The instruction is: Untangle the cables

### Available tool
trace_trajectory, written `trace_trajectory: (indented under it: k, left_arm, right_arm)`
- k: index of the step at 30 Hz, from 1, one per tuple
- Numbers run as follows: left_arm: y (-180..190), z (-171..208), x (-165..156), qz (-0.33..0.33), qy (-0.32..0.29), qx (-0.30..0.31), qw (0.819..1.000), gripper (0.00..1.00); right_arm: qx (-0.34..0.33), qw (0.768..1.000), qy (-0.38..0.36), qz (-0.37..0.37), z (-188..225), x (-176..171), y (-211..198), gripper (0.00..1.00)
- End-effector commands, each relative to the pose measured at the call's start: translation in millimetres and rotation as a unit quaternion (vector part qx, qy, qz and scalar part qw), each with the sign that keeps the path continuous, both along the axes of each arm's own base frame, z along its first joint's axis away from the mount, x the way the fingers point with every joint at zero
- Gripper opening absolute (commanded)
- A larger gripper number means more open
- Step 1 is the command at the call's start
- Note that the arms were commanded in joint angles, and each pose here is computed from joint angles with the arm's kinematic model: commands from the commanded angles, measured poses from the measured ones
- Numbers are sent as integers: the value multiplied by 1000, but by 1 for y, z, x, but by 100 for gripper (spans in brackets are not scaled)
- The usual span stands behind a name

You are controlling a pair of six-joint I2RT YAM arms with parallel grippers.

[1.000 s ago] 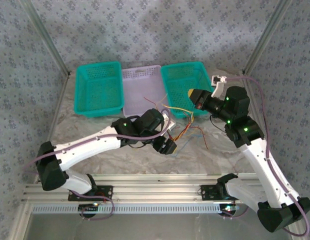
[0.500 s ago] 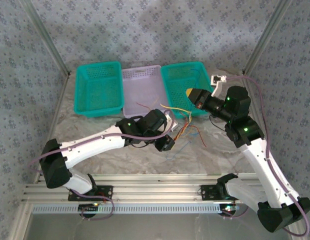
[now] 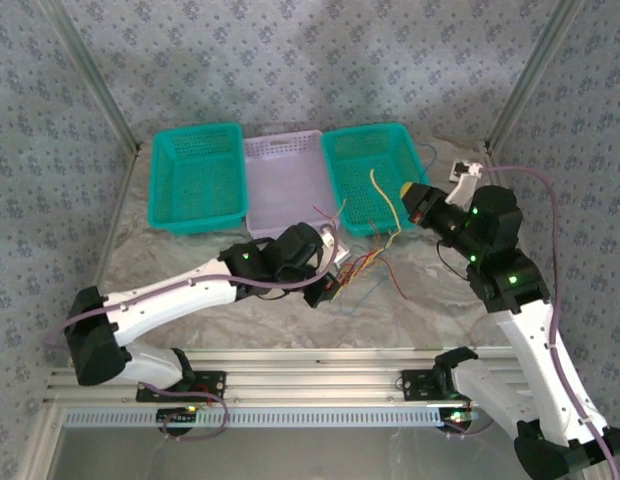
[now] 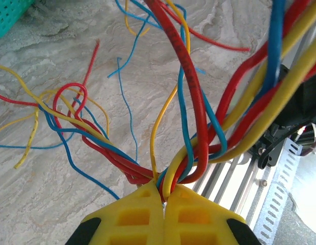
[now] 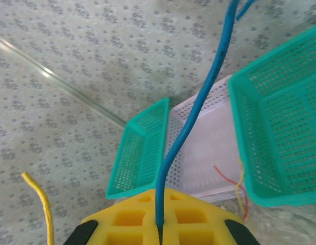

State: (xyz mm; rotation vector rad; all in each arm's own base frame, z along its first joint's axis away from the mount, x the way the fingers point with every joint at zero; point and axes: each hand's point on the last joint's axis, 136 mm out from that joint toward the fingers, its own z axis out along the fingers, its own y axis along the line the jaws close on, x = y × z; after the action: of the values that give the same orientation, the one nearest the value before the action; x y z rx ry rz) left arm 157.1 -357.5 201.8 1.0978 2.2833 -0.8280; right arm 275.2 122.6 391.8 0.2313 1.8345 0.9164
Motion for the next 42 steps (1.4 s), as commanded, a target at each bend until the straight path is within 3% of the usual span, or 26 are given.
trace_trajectory:
  k: [1,6,9,17,19,21,22,24,26,30,34,42]
  left_arm:
    - [30,-24,-19,-5,32,58,998,0]
    - [49,-14,-31,-13,32,55,998,0]
    - [61,-13,-37,-16,32,68,997,0]
    - [44,-6,-36,-22,39,31,998,0]
    - [39,-2,-33,-19,33,20,999,0]
    - [35,3,-27,-8,23,8,1000,0]
    - [34,5,-24,-2,17,3,1000,0]
    - [33,12,-18,15,6,-13,1000,0]
    - [31,19,-13,29,-1,-31,999,0]
    - [30,33,-3,63,-11,-54,997,0]
    - [29,45,2,83,-15,-78,993,0]
    - [35,55,27,143,-28,-105,984,0]
  right_arm:
    - [-14,994,-62,-86,38,-3,-37,0]
    - [-38,985,-48,-163,30,-6,-68,0]
    - [-42,986,-35,-161,22,-1,-67,0]
    - [-17,1000,-11,-5,7,22,-5,2]
    - [-13,1000,-16,22,6,20,4,18]
    - [-17,999,-18,40,4,16,9,48]
    - [-21,999,-21,46,4,14,10,57]
    - [-25,999,-20,43,3,9,7,72]
    - [-37,998,-27,45,3,2,5,78]
    - [-3,992,-35,123,4,-19,28,78]
    - [39,977,-1,211,-27,-37,68,71]
    - [-24,965,4,263,-84,-71,112,57]
